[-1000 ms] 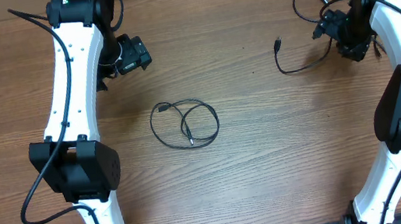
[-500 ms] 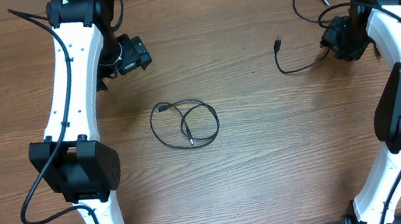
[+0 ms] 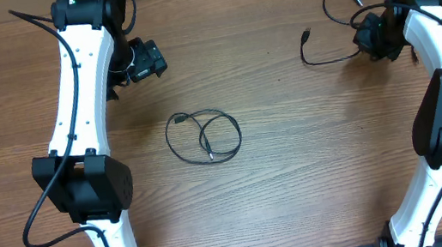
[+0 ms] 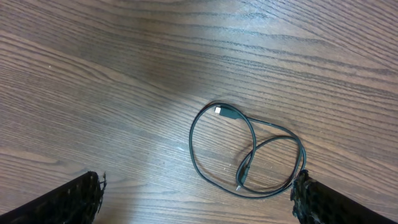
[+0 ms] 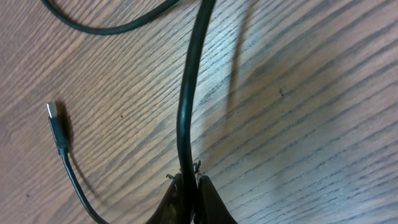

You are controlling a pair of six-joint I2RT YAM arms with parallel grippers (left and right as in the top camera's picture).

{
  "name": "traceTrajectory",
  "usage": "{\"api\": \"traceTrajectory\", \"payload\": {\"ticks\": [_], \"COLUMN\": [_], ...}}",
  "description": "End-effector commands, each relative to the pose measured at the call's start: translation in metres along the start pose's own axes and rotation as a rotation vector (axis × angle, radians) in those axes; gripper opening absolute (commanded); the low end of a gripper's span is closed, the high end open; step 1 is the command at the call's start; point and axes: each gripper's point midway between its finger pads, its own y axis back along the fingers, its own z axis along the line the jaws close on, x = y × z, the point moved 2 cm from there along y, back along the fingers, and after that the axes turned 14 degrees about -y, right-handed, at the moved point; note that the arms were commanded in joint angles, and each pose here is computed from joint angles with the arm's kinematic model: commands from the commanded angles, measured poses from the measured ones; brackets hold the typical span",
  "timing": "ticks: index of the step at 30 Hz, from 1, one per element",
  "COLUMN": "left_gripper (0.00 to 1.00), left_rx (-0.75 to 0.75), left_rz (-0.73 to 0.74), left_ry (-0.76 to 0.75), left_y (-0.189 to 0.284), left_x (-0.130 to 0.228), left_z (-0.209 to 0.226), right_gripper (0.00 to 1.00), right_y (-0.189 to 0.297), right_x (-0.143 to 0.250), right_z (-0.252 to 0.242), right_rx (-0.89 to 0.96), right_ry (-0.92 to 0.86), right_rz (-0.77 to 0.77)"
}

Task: Untangle cables

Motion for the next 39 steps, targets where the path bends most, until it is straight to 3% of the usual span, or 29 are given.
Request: {"api": "traceTrajectory", "payload": {"ticks": [1,22,23,26,28,34,36,39], "left_gripper": [1.00,0.99,0.99,1.00,1.00,1.00,1.00,0.99], "left_rx": [0.000,0.000,0.000,0.000,0.000,0.000,0.000,0.000], "left_rz": [0.014,0.014,0.014,0.014,0.014,0.014,0.014,0.014], "left_ry": [0.023,0.023,0.023,0.023,0.023,0.023,0.023,0.023], "left_y": [-0.005,-0.005,-0.005,-0.005,-0.005,-0.005,-0.005,-0.005], "left_x": [0.000,0.000,0.000,0.000,0.000,0.000,0.000,0.000], "left_z": [-0.001,-0.001,-0.001,-0.001,-0.001,-0.001,-0.001,-0.001], "right_gripper": [0.04,0.04,0.08,0.61,0.79,0.88,1.00,1.00], "right_y": [0.007,0.007,0.007,0.007,0.008,0.029,0.042,0.068], "right_x": [0.001,0.017,0.017,0.018,0.018,0.013,0.009,0.005], "right_z": [0.005,-0.009,-0.009,-0.010,-0.010,-0.006,-0.004,-0.001], "right_rx": [-0.017,0.039,0.042,0.045,0.045,0.051,0.057,0.054], "right_ry": [0.087,0.142,0.142,0.141,0.141,0.139,0.142,0.136], "right_rz": [-0.009,0.063,0.067,0.071,0.071,0.056,0.034,-0.013]}}
